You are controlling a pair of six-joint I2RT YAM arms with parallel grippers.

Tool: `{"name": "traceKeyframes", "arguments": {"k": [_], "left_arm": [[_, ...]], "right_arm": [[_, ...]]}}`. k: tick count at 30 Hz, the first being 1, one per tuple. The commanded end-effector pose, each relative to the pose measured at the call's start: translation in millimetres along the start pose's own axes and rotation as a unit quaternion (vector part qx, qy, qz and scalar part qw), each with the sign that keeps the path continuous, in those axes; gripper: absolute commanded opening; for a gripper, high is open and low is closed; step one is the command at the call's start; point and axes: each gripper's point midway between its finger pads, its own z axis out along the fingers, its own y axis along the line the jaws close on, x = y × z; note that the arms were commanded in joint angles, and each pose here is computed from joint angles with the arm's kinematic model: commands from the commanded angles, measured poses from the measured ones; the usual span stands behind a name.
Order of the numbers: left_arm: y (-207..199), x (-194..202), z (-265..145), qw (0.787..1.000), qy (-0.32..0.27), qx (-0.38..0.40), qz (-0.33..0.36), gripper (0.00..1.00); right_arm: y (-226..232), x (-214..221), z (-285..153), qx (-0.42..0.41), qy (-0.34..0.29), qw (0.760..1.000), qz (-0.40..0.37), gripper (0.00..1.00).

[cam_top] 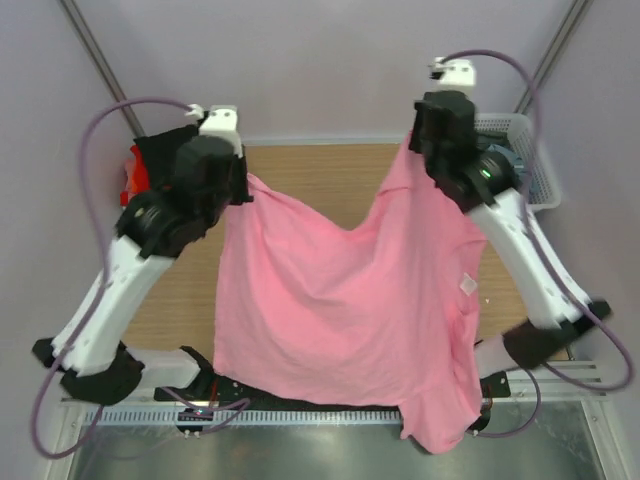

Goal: Fold and stack the t-shirts
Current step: Flatten the tshirt out

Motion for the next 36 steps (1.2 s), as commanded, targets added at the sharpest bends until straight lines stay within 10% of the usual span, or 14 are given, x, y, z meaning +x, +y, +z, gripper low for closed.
{"name": "traceKeyframes", "arguments": {"k": [1,3,5,6,10,20,36], "left_arm": [[38,85,109,0.983,0.163,-0.083,-0.023,0.0],[77,110,156,0.966,0.224,-0.118,-0.055,0.02],[93,159,190,0.935,0.325,-0.132,-0.059,0.27],[96,151,195,0.936,0.321,-0.133,-0.059,0.38],[92,143,194,0.95,0.282,-0.117,-0.063,0.98],[79,186,123,0.951,0.282,-0.07,-0.109,1.0],[101,274,73,0.933,0.343,-0.089,-0.063,0.89]], "right_arm": [[-14,109,99,0.052,0.167,0.984,0.025,0.06],[-25,208,152,0.074,0.323,0.943,0.01,0.52],[-16,184,173,0.071,0.314,0.947,0.009,0.94],[-13,204,178,0.075,0.342,0.937,-0.008,1.0],[-11,195,168,0.054,0.313,0.948,0.004,1.0],[-13,242,142,0.017,0.312,0.95,0.019,1.0],[13,366,174,-0.019,0.413,0.905,0.101,0.64]]}}
